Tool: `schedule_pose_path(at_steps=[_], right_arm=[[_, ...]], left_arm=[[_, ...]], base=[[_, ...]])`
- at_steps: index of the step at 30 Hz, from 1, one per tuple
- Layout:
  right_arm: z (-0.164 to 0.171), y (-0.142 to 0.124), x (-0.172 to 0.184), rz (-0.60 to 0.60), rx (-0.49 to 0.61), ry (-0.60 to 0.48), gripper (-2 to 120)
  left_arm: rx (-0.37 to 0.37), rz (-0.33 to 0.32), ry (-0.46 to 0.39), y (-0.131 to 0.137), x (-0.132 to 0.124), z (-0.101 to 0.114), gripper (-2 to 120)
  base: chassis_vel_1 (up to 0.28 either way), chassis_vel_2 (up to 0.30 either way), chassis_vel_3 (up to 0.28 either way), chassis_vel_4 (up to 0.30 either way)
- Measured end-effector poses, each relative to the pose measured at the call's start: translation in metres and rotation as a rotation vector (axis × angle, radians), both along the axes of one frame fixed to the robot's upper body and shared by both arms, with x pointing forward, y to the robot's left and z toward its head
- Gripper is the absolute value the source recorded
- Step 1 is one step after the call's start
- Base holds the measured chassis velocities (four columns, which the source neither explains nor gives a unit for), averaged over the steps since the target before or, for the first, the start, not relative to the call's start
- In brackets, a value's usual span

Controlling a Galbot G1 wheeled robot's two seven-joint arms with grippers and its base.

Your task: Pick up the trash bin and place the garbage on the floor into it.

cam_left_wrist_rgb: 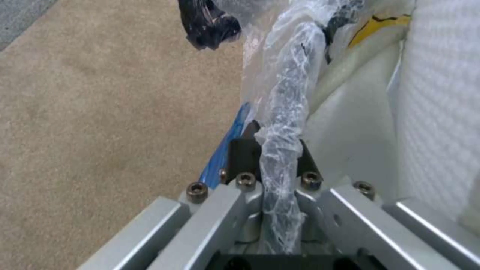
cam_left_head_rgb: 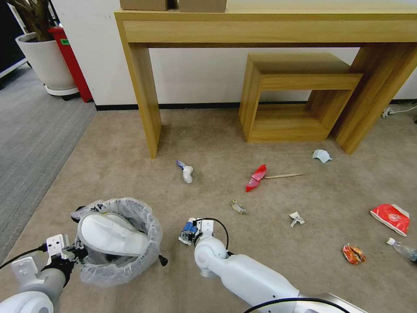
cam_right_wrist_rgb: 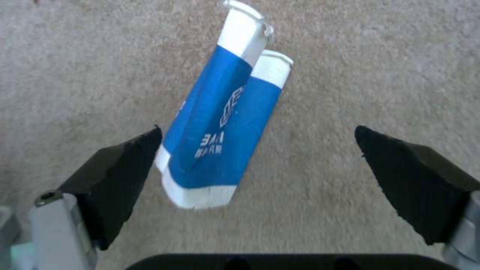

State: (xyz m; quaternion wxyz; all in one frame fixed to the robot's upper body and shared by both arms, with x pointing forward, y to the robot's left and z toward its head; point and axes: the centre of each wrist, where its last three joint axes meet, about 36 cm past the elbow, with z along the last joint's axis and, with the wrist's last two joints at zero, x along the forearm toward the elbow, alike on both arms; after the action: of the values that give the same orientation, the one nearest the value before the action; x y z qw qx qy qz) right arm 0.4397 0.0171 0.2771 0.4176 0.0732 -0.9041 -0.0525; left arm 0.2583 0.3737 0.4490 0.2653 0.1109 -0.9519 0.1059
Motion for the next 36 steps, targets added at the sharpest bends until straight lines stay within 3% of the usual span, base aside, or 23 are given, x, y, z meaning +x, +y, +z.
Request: schedule_pose_path(at_steps=[10,21,26,34,36], right_arm=[[-0.029,0.016,0.000,0.018,-0.023,-0.021,83],[-0.042,0.032,-0.005,0.053,-0.026,-0.063,46],[-0.048,0.021,-0.006,0.054,-0.045,-0.080,24],[-0.061,-0.001,-0.013,0.058,-0.060,-0.101,0],[-0.061,-0.006,-0.014,0.058,-0.056,-0.106,0]], left_arm=[[-0.007,-0.025,-0.023,-0.003,-0.003,0.007,1],[-0.013,-0.045,-0.043,-0.005,-0.003,0.009,1],[-0.018,-0.049,-0.051,-0.006,-0.002,0.009,1],[-0.026,-0.044,-0.052,-0.006,0.002,0.005,1],[-0.026,-0.041,-0.051,-0.005,0.002,0.005,1]], base=[[0.000,0.000,0.000,0.000],[0.000,0.000,0.000,0.000],[0.000,0.000,0.000,0.000],[0.000,0.000,0.000,0.000],[0.000,0.000,0.000,0.000]])
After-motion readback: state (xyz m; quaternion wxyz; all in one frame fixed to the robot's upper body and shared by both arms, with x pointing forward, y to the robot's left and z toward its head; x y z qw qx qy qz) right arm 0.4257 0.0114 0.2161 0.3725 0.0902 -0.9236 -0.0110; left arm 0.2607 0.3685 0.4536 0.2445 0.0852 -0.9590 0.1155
